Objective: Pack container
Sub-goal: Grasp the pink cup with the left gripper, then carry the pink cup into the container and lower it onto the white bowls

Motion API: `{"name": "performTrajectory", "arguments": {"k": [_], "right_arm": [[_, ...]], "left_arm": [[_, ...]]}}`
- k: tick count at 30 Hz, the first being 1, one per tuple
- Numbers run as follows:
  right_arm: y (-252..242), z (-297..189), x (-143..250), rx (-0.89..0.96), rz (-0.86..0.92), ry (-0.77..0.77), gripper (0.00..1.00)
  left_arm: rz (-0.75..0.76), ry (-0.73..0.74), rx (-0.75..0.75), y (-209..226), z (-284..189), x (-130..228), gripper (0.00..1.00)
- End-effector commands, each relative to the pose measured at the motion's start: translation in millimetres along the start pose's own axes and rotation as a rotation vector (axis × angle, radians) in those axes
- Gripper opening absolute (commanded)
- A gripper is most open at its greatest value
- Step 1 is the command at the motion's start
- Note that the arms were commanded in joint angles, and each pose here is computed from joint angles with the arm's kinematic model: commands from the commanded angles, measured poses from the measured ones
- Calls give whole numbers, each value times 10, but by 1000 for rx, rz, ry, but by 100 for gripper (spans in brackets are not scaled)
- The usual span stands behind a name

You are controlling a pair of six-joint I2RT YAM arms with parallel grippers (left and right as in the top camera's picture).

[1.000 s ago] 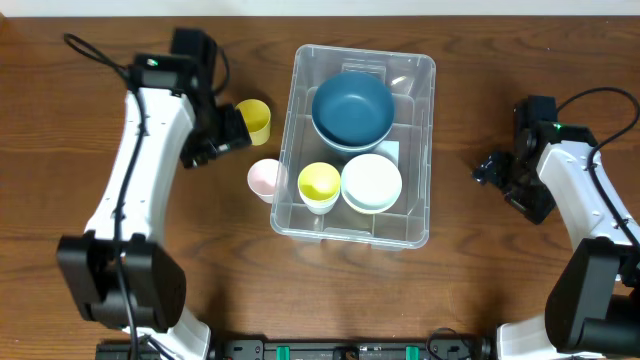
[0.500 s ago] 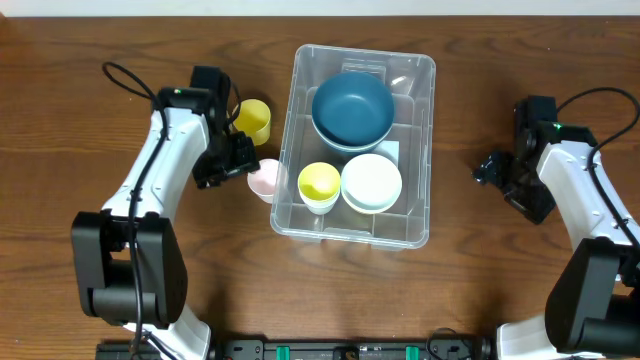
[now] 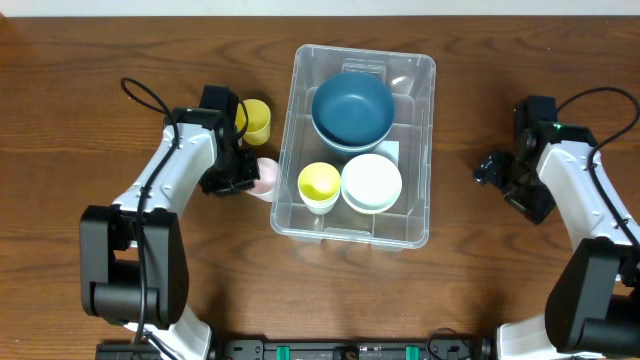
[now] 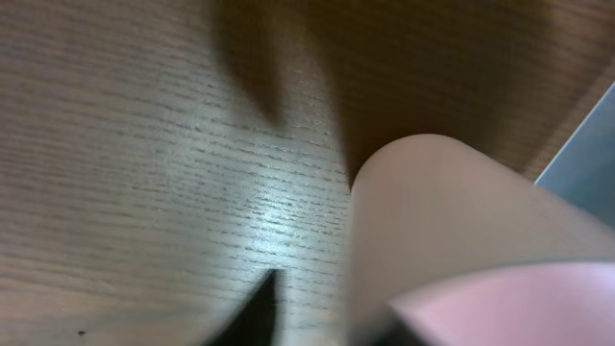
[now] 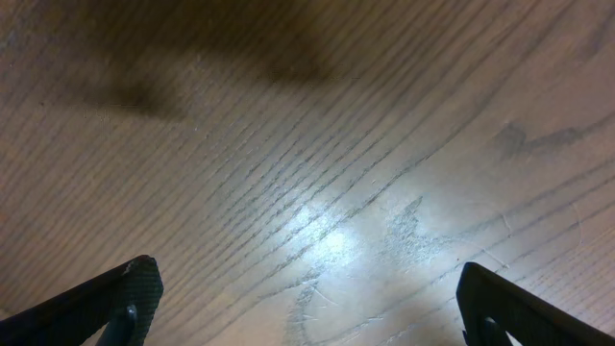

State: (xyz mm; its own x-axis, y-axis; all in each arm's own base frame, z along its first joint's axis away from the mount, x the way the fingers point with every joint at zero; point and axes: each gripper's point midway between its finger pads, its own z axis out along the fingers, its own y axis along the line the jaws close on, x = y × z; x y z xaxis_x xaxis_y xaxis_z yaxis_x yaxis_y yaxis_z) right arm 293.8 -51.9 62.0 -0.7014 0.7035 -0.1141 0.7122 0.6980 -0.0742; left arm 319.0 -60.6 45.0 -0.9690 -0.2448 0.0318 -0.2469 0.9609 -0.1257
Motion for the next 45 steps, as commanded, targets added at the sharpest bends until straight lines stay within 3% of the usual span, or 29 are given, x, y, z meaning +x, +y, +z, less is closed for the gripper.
{"name": "performTrajectory", "arguments": {"k": [1,7,13,17,21,26,30,39,45], "right_arm": [[-19,1,-18,7,17,-5,99],[-19,1,-18,7,17,-5,99],[-19,1,-18,7,17,-5,99],[-19,1,-18,7,18,-5,99],[-19,1,-18,7,17,-5,99],[-19,2,-17,7,17,-4,99],[-19,1,-18,7,17,-5,99],[-19,1,-18,7,17,-5,99],[-19,1,-18,7,17,-5,99]], "left_arm": [[8,-5,9,-17,-11,-6,6],[-26,-46,23,24,-288,-169,6],[-86,-176,98,55,-1352,-349,6],[66,-230,251,-310,-1959,-25,6],[211,-254,293,-631,-2191,438,6],[401,-204,320,-1076,-2148,901,6],[468,-117,303,-1350,-1893,1150,6],[521,-10,184,-1584,-1367,1242,6],[471,-14,78,-1551,-1121,1075,6]]}}
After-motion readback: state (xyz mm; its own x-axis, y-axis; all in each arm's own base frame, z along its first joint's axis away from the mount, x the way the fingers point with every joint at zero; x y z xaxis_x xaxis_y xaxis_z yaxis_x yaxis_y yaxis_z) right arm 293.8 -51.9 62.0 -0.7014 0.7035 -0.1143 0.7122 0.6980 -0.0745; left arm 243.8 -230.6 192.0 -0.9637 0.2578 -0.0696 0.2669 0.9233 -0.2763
